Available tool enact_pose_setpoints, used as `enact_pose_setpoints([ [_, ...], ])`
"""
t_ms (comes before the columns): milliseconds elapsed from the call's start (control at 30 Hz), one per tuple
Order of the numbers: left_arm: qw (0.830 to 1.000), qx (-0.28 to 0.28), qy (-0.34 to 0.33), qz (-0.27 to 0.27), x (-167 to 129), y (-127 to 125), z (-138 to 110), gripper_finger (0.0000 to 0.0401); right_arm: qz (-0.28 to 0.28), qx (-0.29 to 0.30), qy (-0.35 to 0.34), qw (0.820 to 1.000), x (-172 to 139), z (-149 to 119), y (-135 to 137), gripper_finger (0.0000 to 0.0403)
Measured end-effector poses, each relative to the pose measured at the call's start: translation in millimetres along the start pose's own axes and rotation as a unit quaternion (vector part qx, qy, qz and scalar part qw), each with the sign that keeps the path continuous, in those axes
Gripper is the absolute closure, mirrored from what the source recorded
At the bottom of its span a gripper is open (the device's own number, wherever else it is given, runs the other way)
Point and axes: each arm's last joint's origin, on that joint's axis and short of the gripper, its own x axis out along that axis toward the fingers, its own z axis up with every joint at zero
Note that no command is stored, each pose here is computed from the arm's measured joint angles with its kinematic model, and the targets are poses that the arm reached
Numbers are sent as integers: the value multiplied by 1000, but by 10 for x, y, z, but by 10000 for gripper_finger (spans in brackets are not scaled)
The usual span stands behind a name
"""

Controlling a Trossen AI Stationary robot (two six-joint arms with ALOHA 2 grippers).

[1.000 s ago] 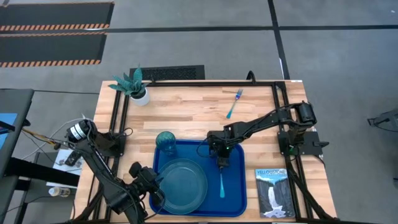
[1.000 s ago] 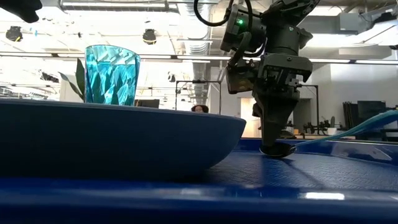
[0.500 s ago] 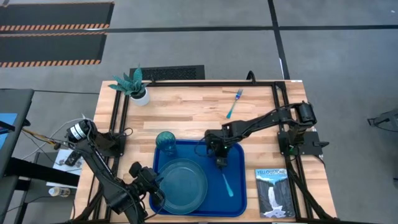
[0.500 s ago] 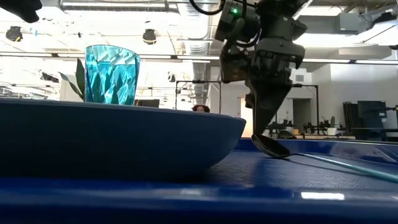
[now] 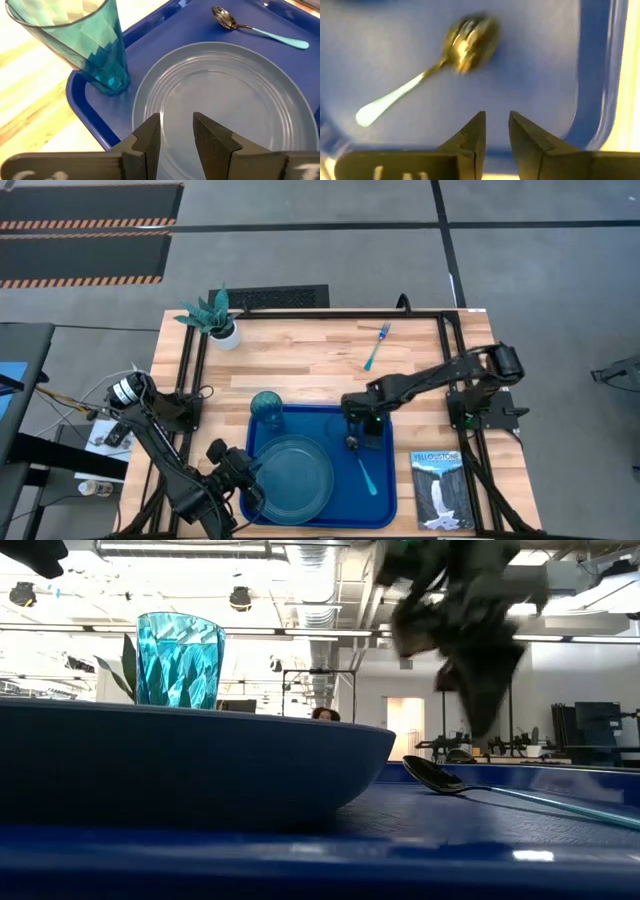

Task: Pick and place plate/cup/fork/spoon on tray
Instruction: Adjust the blue spoon on the blue serving tray

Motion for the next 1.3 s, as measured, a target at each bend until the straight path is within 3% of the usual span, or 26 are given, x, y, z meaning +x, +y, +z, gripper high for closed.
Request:
enact_pose_setpoints([
  [133,1000,2,-10,2,8,5,15,299,-27,14,-22,999,-65,-197,257,315],
  [333,1000,3,-16,2,9,4,20,299,-17,15,-42,999,297,-377,705,371],
  [500,1000,9,-21,7,25,11,40,299,-57,-22,-54,997,467,-333,763,393],
  [600,1000,1,-15,10,40,11,52,299,-88,-44,-52,994,357,-236,666,364],
  [733,1000,0,-18,10,40,11,53,299,-102,-125,-65,985,51,-42,461,292],
  [867,1000,-6,-26,10,40,13,59,299,-77,-174,-100,977,-105,202,227,208],
  [967,1000,-10,-26,11,42,16,61,299,-37,-201,-120,972,-56,354,102,161],
  [1133,1000,-7,-14,17,42,27,56,299,21,-246,-91,965,123,419,-16,144],
  [1300,1000,-5,-13,27,59,43,75,299,20,-264,-75,961,186,433,-99,157],
])
